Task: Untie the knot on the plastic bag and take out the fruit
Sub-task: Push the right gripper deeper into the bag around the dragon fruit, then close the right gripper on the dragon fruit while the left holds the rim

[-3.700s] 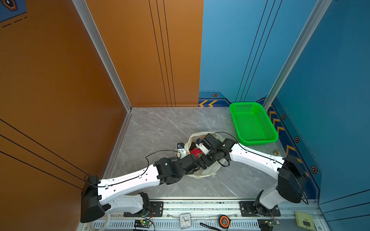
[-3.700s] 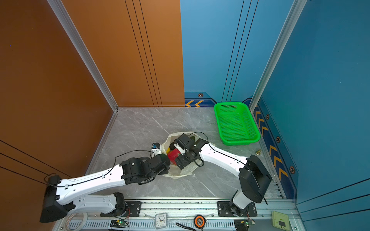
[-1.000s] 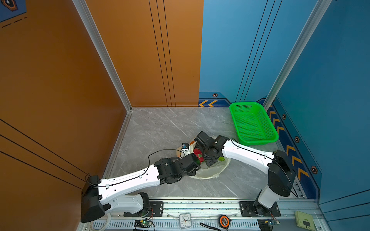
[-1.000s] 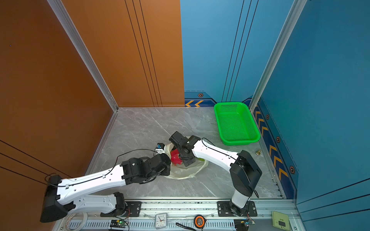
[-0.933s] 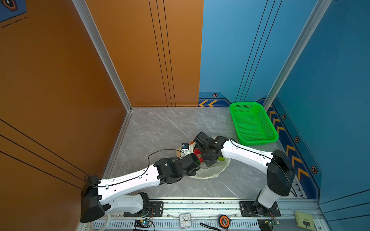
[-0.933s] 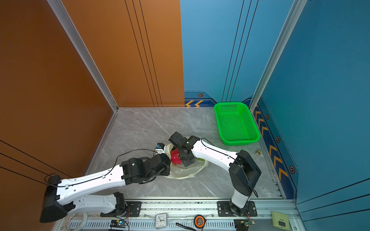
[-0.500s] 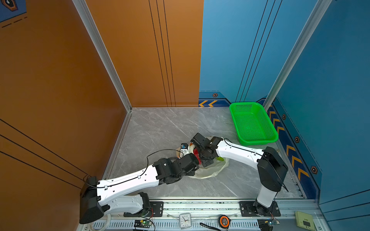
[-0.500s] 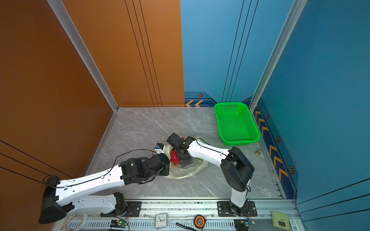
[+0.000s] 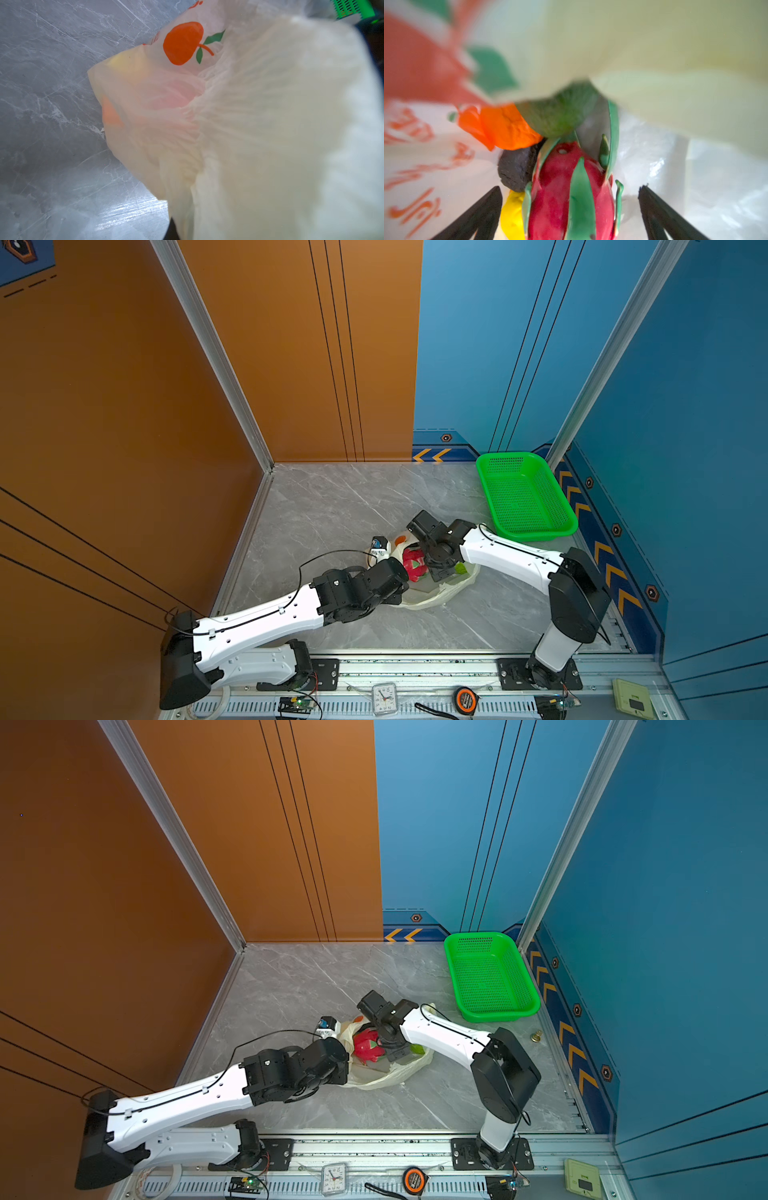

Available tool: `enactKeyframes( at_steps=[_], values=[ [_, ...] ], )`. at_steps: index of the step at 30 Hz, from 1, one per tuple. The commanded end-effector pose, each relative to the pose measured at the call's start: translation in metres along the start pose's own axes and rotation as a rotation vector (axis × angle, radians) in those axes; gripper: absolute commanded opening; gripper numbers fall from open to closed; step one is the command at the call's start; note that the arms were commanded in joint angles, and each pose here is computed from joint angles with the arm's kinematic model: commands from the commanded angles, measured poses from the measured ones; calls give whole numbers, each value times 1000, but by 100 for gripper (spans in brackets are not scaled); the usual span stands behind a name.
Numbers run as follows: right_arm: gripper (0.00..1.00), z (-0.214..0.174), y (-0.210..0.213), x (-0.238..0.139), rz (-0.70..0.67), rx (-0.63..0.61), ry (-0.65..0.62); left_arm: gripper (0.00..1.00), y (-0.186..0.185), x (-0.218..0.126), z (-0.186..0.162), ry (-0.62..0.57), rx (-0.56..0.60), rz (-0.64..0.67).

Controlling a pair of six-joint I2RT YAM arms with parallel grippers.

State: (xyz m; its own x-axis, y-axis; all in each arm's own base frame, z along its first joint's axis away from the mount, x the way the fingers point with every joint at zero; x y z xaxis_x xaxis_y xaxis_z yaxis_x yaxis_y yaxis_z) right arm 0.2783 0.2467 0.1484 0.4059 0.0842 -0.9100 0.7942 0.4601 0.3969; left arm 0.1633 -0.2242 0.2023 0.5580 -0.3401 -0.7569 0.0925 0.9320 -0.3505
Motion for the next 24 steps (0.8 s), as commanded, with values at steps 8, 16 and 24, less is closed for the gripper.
enactKeyframes(
  at_steps=[8, 16, 24],
  values=[
    [100, 32, -7, -36, -9, -132, -76, 0, 3, 1, -1, 6, 7, 6],
    [100, -6, 1, -64, 71, -185, 34, 0, 2, -3, 3, -11, 2, -1],
    [100, -36, -6, -70, 66, -231, 109, 0, 4, -4, 3, -16, 1, -1]
  ],
)
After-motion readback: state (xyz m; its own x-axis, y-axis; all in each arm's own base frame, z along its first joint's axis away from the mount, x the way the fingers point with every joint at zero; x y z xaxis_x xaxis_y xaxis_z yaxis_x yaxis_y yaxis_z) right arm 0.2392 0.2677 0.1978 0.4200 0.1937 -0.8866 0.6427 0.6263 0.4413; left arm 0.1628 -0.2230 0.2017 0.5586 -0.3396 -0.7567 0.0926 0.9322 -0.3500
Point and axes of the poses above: each gripper's point midway between its finger pads, its own x axis out along the fingers, its own y axis along the line the jaws close on, z = x × y, the point moved 4 cm from there along -x, back along the fingers, and after that the axes turned 4 degrees about -x, right-handed, at the moved point
